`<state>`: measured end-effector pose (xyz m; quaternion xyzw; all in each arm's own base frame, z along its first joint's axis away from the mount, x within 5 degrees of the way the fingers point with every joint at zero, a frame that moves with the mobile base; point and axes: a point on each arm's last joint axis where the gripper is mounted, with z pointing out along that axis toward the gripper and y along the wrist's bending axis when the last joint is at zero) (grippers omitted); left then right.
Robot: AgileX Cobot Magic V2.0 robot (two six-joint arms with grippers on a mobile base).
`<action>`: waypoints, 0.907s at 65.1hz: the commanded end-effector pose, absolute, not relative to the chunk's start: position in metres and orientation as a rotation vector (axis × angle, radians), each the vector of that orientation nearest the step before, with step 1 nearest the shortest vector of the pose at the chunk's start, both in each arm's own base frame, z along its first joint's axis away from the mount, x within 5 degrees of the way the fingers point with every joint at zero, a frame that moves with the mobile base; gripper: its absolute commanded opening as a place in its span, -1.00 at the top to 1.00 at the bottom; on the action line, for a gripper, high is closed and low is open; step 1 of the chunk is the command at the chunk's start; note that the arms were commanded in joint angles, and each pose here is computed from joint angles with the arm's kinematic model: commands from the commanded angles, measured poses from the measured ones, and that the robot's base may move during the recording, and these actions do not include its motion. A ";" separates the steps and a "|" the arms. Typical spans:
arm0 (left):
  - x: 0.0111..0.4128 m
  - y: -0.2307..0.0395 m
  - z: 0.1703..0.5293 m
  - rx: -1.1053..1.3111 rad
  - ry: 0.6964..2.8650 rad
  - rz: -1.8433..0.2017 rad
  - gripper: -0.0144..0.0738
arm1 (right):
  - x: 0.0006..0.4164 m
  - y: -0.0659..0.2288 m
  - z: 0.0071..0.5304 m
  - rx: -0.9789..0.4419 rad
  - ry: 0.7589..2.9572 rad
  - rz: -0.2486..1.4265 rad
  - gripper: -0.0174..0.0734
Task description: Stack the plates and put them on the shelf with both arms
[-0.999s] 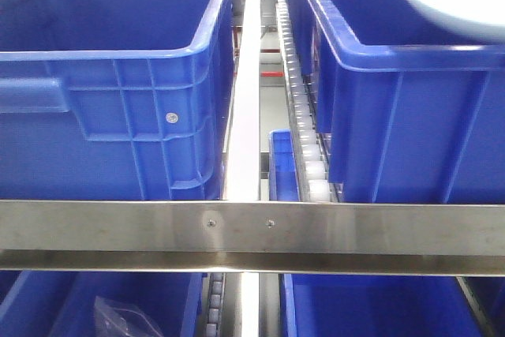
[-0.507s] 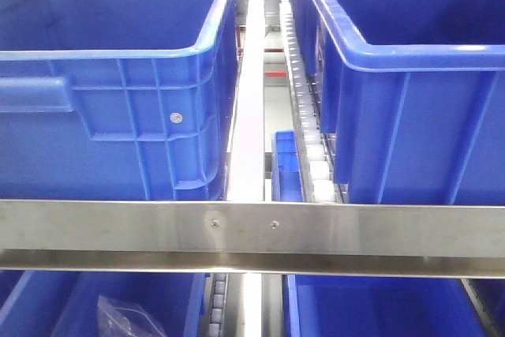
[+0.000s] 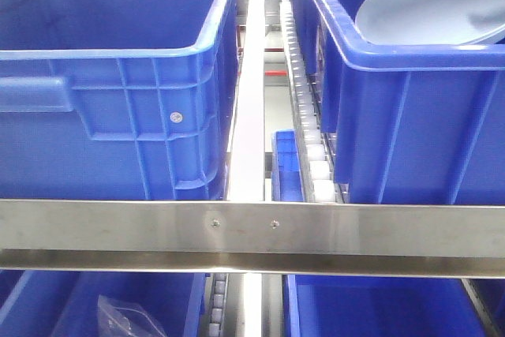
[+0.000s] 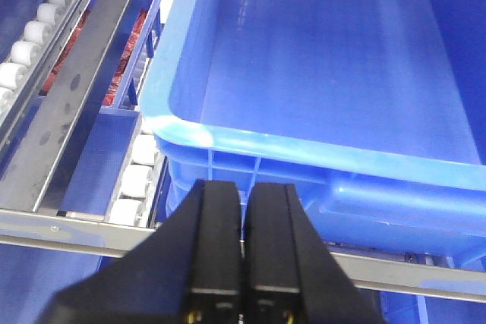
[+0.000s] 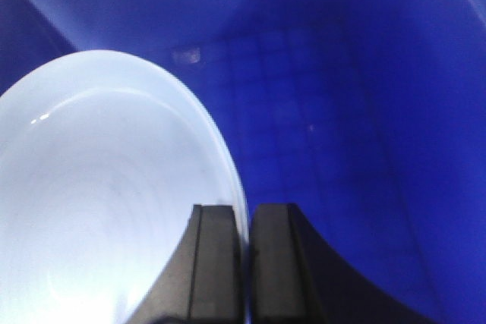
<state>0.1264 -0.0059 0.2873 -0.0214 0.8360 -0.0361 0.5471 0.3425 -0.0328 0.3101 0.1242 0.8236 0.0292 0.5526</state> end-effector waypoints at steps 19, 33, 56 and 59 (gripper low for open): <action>0.130 -0.007 0.304 -0.045 1.875 -0.104 0.48 | 0.320 -0.032 0.364 0.266 1.776 0.068 -0.58; 0.130 -0.007 0.304 -0.045 1.875 -0.104 0.48 | 0.266 -0.027 0.391 0.259 1.714 0.069 -0.20; 0.130 -0.007 0.304 -0.045 1.875 -0.104 0.48 | 0.153 -0.016 0.358 0.243 1.614 0.072 0.49; 0.130 -0.007 0.304 -0.045 1.875 -0.104 0.48 | 0.137 -0.014 0.349 0.239 1.592 0.073 0.49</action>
